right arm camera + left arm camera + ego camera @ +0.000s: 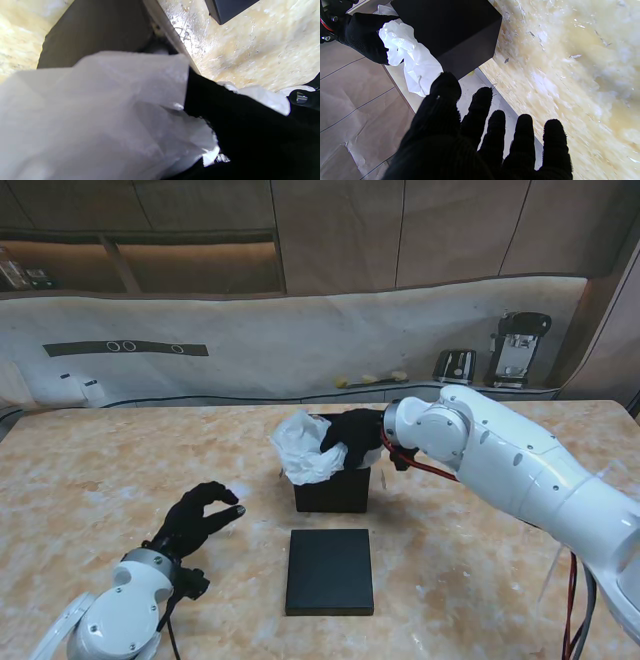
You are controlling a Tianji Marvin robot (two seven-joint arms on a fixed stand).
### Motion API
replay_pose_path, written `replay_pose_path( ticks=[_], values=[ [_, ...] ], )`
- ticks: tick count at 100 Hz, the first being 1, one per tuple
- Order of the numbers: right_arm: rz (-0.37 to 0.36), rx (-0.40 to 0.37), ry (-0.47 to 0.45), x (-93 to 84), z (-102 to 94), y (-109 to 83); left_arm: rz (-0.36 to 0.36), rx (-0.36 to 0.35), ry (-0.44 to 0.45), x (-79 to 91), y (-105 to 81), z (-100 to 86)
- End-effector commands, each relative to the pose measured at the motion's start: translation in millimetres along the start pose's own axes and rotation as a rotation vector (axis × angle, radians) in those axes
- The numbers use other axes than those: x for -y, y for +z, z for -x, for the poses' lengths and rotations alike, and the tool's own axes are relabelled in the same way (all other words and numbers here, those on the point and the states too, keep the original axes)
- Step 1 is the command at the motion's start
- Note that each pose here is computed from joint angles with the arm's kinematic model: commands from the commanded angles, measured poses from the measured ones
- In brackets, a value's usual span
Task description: Pack mini donuts into a plastic bag, tie the opening and put the bag into the gift box
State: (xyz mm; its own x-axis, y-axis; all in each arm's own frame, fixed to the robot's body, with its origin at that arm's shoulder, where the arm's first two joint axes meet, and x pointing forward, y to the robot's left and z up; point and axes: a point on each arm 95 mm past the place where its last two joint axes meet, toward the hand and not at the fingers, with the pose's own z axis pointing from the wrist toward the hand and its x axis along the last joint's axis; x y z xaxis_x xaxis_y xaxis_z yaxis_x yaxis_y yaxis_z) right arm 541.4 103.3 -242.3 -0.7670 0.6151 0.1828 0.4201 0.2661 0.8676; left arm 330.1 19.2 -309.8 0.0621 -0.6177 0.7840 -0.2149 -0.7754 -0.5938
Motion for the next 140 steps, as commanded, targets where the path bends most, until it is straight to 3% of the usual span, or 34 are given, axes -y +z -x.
replay_pose_path(
  ticks=[1,31,48,84,140],
  values=[
    [-0.053,0.007,0.002,4.4,-3.8,5.2,0.011,-0.003,-0.004,-2.0,-2.1,-1.5],
    [-0.057,0.028,0.018,3.8,-0.9,13.8,0.007,-0.001,0.001,0.0,-3.0,-0.2],
    [-0.106,0.025,0.077,4.8,-0.7,16.9,0.005,0.0,0.002,0.8,-2.9,-0.2],
    [-0.207,0.049,0.11,10.4,5.2,23.0,0.001,0.002,0.0,3.1,-2.4,-0.1],
    [-0.266,0.066,0.132,15.4,10.2,39.8,-0.008,0.004,0.007,5.5,-2.8,1.4]
  ],
)
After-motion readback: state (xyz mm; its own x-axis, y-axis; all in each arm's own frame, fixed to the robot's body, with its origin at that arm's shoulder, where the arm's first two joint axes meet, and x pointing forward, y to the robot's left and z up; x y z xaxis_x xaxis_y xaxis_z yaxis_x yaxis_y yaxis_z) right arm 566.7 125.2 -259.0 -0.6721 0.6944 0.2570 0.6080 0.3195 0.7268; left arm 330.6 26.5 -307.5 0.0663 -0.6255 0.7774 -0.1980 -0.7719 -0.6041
